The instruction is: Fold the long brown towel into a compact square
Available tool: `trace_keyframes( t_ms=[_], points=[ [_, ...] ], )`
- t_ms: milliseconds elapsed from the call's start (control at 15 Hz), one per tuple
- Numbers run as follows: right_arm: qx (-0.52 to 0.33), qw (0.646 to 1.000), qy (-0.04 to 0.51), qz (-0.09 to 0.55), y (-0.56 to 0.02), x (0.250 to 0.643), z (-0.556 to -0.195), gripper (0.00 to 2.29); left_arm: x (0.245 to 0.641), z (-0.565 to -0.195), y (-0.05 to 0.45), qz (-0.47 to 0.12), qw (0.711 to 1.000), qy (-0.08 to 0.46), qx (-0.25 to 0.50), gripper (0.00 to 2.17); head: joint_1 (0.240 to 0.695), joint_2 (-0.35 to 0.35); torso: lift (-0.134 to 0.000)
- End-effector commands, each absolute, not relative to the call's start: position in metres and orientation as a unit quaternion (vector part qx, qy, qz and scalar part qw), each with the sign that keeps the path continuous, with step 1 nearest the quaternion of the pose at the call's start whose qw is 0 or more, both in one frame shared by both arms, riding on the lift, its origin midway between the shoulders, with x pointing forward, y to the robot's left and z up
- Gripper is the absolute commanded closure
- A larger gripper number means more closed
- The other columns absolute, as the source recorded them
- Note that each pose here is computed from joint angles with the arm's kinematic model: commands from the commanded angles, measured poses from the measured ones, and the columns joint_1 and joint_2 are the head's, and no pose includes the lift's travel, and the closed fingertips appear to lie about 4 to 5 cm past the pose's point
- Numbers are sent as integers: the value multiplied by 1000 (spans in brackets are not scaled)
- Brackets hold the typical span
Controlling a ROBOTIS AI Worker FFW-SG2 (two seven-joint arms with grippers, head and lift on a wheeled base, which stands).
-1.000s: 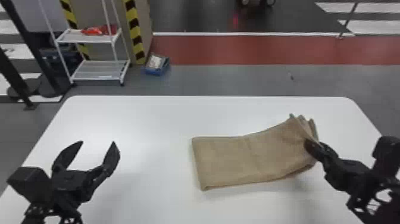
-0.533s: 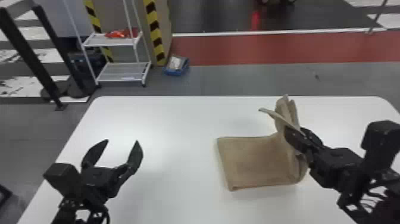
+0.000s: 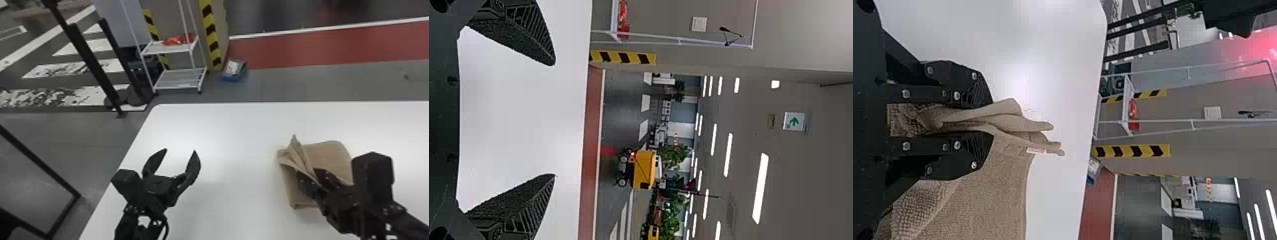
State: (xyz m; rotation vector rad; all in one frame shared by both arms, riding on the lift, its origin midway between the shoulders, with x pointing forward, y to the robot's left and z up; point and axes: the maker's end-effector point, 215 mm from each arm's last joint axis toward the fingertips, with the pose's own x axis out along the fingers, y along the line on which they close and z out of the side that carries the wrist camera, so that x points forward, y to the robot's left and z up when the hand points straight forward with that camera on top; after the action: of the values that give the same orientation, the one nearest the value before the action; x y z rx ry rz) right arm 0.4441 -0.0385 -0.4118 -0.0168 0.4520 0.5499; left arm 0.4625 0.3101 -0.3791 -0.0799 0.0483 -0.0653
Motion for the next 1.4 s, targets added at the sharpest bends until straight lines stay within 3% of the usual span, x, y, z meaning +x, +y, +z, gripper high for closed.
trace_keyframes(
  t_ms=[0,200,333,400,600,933,1333],
  points=[
    [11,931,217,292,-24,436,-408,-2,462,-383,312,-30,998,27,-43,80,695,313,-118],
    [82,947,112,289,-37,457,-345,66,462,-385,310,-32,998,29,-44,80,695,346,-118],
    [83,953,116,267,-52,469,-352,188,462,-387,309,-34,998,31,-45,80,695,329,-118],
    [72,954,125,264,-54,476,-361,481,462,-386,309,-34,998,29,-44,80,695,319,-118],
    [30,945,198,258,-54,489,-416,1858,462,-386,307,-37,998,29,-45,80,695,297,-118],
    [-2,927,233,293,-12,481,-445,1919,462,-387,308,-36,998,31,-45,80,695,303,-118],
    [5,895,273,353,9,427,-453,1919,462,-390,309,-35,998,32,-45,80,695,350,-118]
  ],
)
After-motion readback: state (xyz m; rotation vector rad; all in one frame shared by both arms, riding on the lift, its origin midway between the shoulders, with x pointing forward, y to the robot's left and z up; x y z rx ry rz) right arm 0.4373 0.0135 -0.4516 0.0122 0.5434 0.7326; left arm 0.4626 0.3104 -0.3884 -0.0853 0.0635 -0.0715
